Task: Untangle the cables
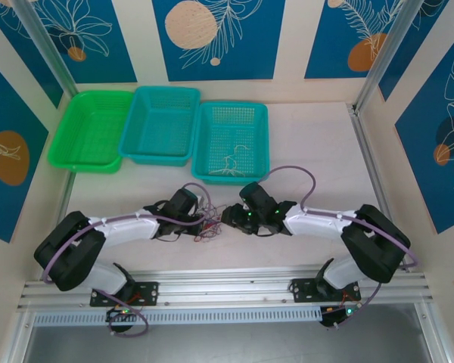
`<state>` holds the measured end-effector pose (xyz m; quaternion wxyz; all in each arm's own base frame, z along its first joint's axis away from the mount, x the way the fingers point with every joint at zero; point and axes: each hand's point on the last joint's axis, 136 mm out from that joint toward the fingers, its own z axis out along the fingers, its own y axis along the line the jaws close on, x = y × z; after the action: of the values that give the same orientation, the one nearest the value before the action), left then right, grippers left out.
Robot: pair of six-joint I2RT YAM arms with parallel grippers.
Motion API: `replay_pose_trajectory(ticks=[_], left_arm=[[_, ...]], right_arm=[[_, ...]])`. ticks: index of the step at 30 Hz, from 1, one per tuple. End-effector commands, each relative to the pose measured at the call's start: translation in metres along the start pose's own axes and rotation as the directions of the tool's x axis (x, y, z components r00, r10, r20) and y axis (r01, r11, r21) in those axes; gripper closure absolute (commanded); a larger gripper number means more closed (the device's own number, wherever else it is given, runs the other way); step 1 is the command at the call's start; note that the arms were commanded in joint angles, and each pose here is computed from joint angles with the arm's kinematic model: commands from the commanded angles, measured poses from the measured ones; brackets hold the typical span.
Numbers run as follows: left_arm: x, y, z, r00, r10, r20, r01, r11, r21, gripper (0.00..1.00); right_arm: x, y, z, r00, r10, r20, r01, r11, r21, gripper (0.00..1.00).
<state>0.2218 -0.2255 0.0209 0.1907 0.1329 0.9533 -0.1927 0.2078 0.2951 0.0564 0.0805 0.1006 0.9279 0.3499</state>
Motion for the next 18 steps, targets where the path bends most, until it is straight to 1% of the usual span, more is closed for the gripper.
replay_pose_trajectory(ticks=[1,4,5,7,10,13,17,18], left_arm=[[0.017,0.012,0.005,0.999,0.009,-0.036,-0.011,0.999,-0.039,1.00],[0.016,0.012,0.003,0.999,0.021,-0.031,-0.022,0.999,-0.043,1.00],[0.016,0.013,0.002,0.999,0.023,-0.030,-0.025,0.999,-0.046,1.00],[0.016,0.014,0.001,0.999,0.026,-0.028,-0.027,0.998,-0.056,1.00],[0.016,0.016,-0.001,0.999,0.024,-0.021,-0.025,0.998,-0.063,1.00],[0.016,0.022,-0.003,1.000,0.022,-0.009,-0.022,0.996,-0.091,1.00],[0.014,0.047,-0.012,1.000,-0.006,0.016,0.010,0.976,-0.216,1.00],[0.013,0.053,-0.016,1.000,-0.019,0.024,0.025,0.970,-0.241,1.00]], right_arm=[[0.011,0.010,0.014,0.995,0.071,-0.077,-0.074,0.996,-0.045,0.57],[0.011,0.012,0.023,0.992,0.089,-0.094,-0.095,0.993,-0.064,0.70],[0.010,0.013,0.024,0.992,0.092,-0.089,-0.098,0.993,-0.065,0.74],[0.006,0.011,0.024,0.993,0.095,-0.069,-0.099,0.994,-0.054,0.85],[0.001,0.010,0.022,0.995,0.094,-0.040,-0.096,0.994,-0.044,1.00],[-0.004,0.005,0.015,0.994,0.106,-0.015,-0.107,0.994,-0.037,1.00],[-0.015,-0.016,-0.005,0.986,0.144,0.082,-0.144,0.990,-0.008,1.00],[-0.019,-0.026,-0.013,0.981,0.158,0.114,-0.161,0.987,0.014,1.00]])
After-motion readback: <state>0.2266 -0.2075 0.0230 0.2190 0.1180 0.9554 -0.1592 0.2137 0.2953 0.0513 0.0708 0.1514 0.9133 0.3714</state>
